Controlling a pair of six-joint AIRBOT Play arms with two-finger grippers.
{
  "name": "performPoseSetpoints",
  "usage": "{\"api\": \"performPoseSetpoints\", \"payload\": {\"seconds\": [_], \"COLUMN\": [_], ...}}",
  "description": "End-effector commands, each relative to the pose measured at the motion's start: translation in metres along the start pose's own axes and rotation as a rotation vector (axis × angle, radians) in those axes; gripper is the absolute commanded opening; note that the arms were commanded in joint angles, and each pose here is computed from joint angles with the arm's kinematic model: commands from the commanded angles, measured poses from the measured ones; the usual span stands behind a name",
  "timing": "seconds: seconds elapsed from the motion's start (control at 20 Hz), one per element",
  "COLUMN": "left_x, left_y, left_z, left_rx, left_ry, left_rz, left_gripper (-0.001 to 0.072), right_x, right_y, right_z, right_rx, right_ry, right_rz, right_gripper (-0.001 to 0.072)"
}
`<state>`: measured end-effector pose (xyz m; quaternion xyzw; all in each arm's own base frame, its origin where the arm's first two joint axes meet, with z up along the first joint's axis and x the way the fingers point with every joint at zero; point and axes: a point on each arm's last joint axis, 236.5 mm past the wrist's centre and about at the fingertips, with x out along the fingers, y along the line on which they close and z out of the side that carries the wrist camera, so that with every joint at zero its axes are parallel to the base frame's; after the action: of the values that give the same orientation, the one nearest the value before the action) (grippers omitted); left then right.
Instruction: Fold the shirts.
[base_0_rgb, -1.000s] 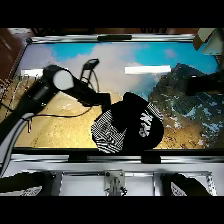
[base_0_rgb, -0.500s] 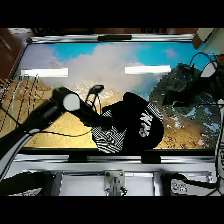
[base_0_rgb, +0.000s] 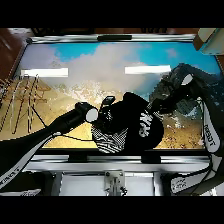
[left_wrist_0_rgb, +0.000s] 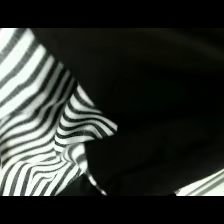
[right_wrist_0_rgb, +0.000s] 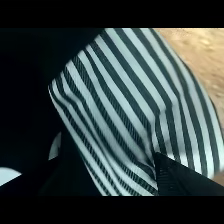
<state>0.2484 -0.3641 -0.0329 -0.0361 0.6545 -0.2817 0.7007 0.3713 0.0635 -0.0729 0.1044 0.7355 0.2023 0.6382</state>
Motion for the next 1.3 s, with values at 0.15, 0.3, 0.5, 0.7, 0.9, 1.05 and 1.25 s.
{"api": "performPoseSetpoints", "payload": {"seconds": [0.15,0.3,0.5,0.7,0.9,1.05,1.25], "left_x": [-0.057,-0.171,-0.393,-0.553,-0.549,-0.501,-0.466], "left_y": [0.028,0.05,0.002,-0.01,0.064,0.11,0.112], "left_z": [0.045,0.101,0.156,0.113,0.056,0.036,0.049], "left_rx": [0.113,0.218,0.253,0.268,0.114,0.001,0.038], "left_ry": [-0.107,-0.295,-0.851,-1.292,-1.195,-0.976,-0.903], "left_rz": [0.138,0.312,0.267,0.276,0.431,0.498,0.464], "left_gripper": [0.0052,0.0052,0.0053,0.0053,0.0053,0.0053,0.0053], "right_x": [0.014,-0.074,-0.331,-0.543,-0.56,-0.511,-0.473], "right_y": [0.015,0.026,0.14,0.231,0.236,0.199,0.171], "right_z": [0.018,0.069,0.124,0.023,-0.029,-0.007,0.034], "right_rx": [-0.114,-0.232,-0.42,-0.506,-0.507,-0.429,-0.38], "right_ry": [-0.012,-0.271,-1.091,-1.782,-1.789,-1.58,-1.469], "right_rz": [-0.04,-0.183,-0.27,-0.318,-0.404,-0.452,-0.449], "right_gripper": [0.0061,0.0061,0.0061,0.0061,0.0061,0.0061,0.0061]}}
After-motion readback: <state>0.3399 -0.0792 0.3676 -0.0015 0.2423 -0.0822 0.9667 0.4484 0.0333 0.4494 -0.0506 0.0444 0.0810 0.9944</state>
